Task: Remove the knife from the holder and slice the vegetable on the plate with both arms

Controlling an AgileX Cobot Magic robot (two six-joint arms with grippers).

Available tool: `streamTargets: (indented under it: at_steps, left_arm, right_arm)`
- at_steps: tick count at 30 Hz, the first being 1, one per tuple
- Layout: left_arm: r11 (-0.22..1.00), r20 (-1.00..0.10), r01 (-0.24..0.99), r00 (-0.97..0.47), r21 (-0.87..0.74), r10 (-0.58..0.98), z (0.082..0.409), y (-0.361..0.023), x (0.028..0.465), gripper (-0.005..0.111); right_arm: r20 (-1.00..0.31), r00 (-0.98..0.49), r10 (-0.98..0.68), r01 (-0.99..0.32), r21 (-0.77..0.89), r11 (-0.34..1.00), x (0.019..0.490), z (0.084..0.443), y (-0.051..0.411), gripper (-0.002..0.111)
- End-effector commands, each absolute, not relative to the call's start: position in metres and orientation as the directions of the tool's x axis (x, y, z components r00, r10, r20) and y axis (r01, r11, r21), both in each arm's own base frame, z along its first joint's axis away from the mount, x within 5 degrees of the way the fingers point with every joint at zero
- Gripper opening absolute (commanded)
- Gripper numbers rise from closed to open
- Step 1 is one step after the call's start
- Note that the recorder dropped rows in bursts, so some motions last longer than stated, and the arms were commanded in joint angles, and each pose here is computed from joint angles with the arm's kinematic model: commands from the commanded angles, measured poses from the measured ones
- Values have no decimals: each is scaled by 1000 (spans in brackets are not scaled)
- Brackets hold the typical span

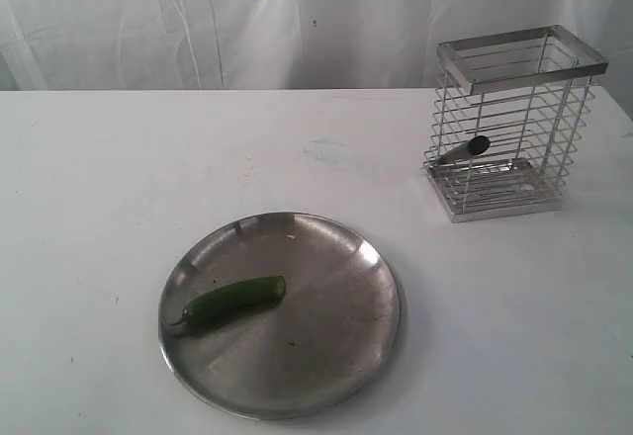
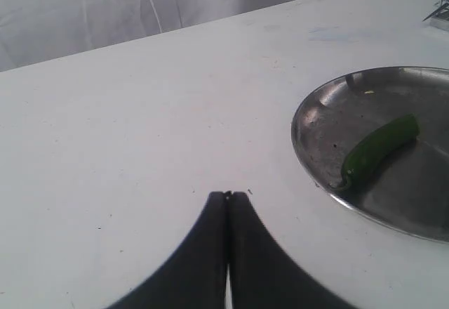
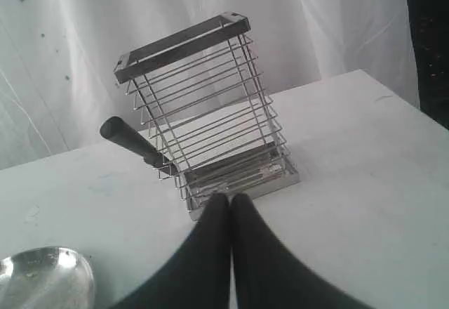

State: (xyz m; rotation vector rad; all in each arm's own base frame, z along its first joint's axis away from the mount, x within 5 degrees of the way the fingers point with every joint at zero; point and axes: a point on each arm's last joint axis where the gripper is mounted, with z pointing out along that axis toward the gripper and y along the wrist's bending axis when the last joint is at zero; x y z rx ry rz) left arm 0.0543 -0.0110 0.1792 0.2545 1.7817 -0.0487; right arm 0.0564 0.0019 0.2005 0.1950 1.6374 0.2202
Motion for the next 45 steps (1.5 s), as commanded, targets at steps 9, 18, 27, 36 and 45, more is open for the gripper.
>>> streamTargets:
  at_steps: [9, 18, 27, 36, 45]
  left_arm:
    - [973, -969, 205, -200, 102, 144, 178, -11, 54, 1]
    - [973, -969, 205, -200, 102, 144, 178, -11, 54, 1]
    - [973, -969, 205, -200, 102, 144, 178, -11, 54, 1]
    - [973, -969, 205, -200, 102, 144, 178, -11, 54, 1]
    - [973, -969, 205, -200, 102, 144, 178, -11, 54, 1]
  right_arm:
    - [-869, 240, 432, -115, 416, 902, 53, 230, -1, 0]
    - [-879, 282, 384, -246, 321, 914, 38, 281, 7, 0]
    - [-999, -28, 40, -254, 46, 966, 51, 335, 11, 0]
    - [-782, -473, -406, -550, -98, 829, 115, 351, 57, 0]
    - [-600, -295, -743, -657, -437, 614, 195, 364, 80, 39]
